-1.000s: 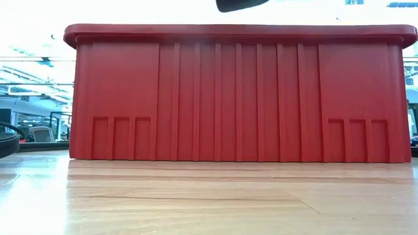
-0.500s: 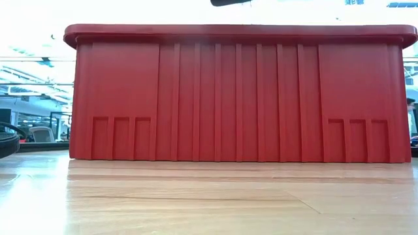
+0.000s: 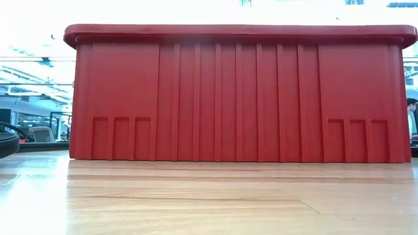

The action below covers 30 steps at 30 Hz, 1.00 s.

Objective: Pick and place slides into bin
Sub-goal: Put the black slide into the red bin

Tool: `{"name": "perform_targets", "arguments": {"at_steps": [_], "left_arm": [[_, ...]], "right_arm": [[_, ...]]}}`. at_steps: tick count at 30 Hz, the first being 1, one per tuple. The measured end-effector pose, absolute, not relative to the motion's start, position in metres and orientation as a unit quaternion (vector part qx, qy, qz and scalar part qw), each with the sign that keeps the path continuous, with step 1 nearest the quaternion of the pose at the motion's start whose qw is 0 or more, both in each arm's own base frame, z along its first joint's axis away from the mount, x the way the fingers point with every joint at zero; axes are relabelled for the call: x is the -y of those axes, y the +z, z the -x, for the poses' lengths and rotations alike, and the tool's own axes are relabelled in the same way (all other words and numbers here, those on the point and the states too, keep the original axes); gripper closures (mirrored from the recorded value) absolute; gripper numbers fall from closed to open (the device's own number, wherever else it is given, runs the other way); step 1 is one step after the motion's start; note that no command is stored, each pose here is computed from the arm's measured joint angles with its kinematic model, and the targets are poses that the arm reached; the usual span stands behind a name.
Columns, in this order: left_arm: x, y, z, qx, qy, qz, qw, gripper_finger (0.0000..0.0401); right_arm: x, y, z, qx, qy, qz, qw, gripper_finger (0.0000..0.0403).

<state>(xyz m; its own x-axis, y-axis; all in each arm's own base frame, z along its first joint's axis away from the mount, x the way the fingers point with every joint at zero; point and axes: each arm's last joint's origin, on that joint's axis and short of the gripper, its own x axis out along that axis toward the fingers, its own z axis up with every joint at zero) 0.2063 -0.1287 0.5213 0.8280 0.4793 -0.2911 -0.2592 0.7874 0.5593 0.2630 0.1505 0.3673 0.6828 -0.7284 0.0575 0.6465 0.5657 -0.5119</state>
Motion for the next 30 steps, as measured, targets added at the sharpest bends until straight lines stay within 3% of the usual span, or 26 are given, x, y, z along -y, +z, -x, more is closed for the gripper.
{"name": "perform_targets", "arguments": {"at_steps": [21, 30], "left_arm": [[0.034, 0.551, -0.172, -0.225, 0.298, -0.231, 0.899, 0.0233], [-0.001, 0.560, -0.180, -0.212, 0.233, -0.206, 0.926, 0.0233]], "right_arm": [[-0.043, 0.379, -0.203, -0.023, -0.420, 0.274, 0.865, 0.0403], [0.007, 0.364, -0.218, -0.042, -0.405, 0.268, 0.873, 0.0403]]}}
